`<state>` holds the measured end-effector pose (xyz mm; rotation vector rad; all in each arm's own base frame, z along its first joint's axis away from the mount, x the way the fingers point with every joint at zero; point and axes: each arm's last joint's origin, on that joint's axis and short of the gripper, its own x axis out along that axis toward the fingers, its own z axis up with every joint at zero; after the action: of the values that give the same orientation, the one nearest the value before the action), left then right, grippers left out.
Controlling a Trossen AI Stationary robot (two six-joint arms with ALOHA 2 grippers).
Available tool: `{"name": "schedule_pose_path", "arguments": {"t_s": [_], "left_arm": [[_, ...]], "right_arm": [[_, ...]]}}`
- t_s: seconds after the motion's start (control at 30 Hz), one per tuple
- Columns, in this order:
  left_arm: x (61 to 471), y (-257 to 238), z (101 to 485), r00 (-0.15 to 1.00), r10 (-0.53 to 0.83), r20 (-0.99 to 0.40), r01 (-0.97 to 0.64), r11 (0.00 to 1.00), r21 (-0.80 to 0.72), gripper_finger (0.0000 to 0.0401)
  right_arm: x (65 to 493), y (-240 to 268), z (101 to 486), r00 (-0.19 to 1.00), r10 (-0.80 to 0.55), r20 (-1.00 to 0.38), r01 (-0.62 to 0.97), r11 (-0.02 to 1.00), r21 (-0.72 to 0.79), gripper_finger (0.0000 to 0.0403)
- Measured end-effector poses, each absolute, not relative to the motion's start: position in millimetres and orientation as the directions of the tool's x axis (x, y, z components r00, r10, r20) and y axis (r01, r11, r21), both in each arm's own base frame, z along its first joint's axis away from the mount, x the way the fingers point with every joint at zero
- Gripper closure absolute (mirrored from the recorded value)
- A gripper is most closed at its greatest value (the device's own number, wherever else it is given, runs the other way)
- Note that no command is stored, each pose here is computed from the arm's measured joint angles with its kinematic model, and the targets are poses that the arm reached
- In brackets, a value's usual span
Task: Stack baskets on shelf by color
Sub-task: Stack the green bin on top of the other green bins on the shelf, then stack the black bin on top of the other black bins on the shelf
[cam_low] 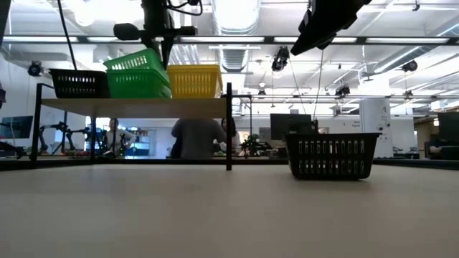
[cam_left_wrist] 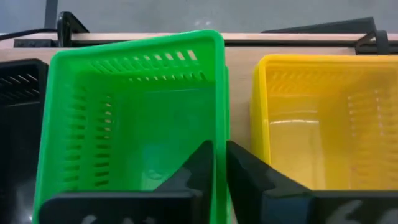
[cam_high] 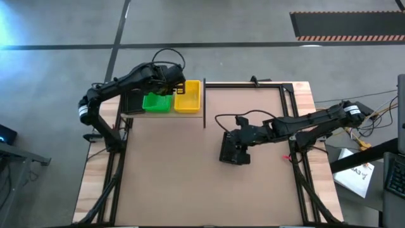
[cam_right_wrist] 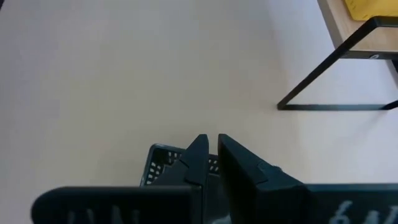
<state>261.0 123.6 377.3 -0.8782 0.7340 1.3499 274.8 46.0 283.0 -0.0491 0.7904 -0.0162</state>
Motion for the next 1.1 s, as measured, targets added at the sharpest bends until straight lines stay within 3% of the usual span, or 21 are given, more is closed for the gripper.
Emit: {"name": "schedule_pose_path", "arguments": {"t_s": [0.27, 0.5, 0.67, 0.83, 0.97, 1.1], "left_arm": [[255.2, 122.5, 382.7, 0.112, 0.506, -0.855, -0.993, 0.015, -0.121, 0.0273], [235.1, 109.9, 415.7, 0.290, 0.435, -0.852, -0.955, 0.189, -0.229, 0.0206], [228.6, 86.3, 436.7, 0.469, 0.357, -0.808, -0.828, 0.497, -0.261, 0.0196], [240.8, 48.8, 444.3, 0.612, 0.258, -0.748, -0.534, 0.832, -0.151, 0.0196], [263.8, 14.0, 436.9, 0.655, 0.154, -0.740, -0.292, 0.955, -0.060, 0.0196], [296.1, -21.5, 421.6, 0.675, 0.071, -0.734, -0.111, 0.994, -0.006, 0.0196]], "right_arm": [[272.9, 45.7, 285.7, 0.715, -0.030, -0.698, -0.003, 0.999, -0.046, 0.0376], [265.8, 46.8, 286.3, 0.717, -0.022, -0.697, 0.067, 0.997, 0.037, 0.0376], [244.8, 52.4, 272.9, 0.685, -0.006, -0.729, 0.154, 0.979, 0.137, 0.0376], [216.8, 63.4, 267.0, 0.698, -0.080, -0.712, 0.324, 0.922, 0.214, 0.0376], [194.7, 73.6, 265.0, 0.705, -0.153, -0.693, 0.449, 0.852, 0.269, 0.0376], [184.4, 84.0, 265.6, 0.721, -0.162, -0.674, 0.485, 0.812, 0.324, 0.0376]]}}
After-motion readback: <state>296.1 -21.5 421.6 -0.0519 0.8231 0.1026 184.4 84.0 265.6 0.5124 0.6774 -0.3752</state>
